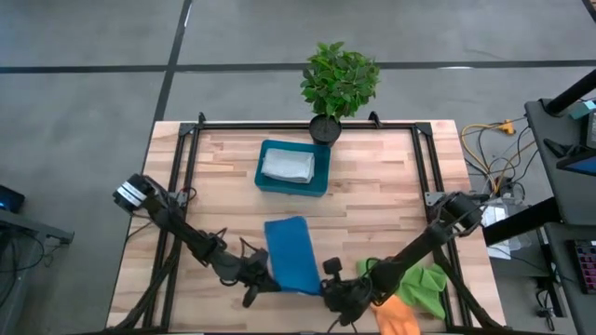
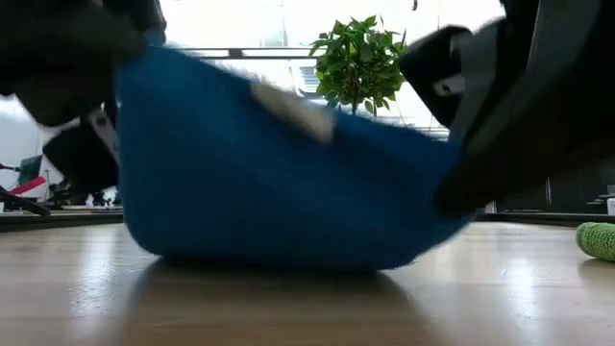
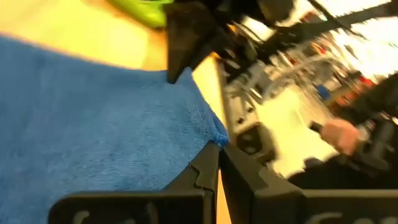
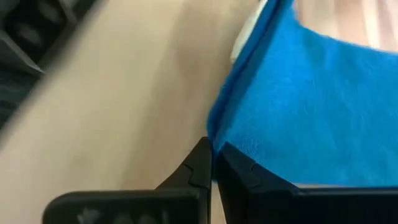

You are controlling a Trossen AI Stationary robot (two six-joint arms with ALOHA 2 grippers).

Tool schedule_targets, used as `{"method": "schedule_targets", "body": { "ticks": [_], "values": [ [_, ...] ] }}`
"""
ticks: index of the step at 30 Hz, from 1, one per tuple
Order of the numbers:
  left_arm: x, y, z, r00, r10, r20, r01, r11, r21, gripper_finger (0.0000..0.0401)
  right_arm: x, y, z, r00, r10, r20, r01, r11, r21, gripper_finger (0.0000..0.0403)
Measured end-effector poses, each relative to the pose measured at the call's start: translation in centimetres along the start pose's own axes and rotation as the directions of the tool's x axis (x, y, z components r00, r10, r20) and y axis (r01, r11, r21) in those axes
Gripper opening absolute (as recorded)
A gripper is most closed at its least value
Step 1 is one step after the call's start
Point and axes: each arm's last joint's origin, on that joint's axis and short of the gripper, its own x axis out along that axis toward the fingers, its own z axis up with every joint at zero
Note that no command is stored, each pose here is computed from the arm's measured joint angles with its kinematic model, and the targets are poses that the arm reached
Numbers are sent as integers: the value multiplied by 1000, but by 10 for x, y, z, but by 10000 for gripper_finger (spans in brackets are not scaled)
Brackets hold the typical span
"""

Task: Fold microfiber towels
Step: Fold the blue microfiber towel

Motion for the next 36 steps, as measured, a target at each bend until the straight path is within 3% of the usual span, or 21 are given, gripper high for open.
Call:
{"method": "schedule_targets", "body": {
  "ticks": [6,14,21,25,36],
  "values": [
    [-7,-12,9,995,-88,-42,89,996,28,0,-13,-23,17,978,208,18,-209,977,46,9],
    [-11,-10,7,994,-34,-99,41,997,60,0,-11,-69,22,957,289,-9,-288,954,85,9],
    [-15,-5,6,994,31,-109,-20,995,103,0,-8,-108,25,972,235,-1,-232,960,158,9],
    [-25,0,7,988,131,-81,-120,984,132,0,-6,-125,21,977,208,-42,-197,963,184,9],
    [-52,9,17,915,403,-28,-383,887,256,0,-3,-156,15,985,154,-77,-133,965,225,9]
  ]
}}
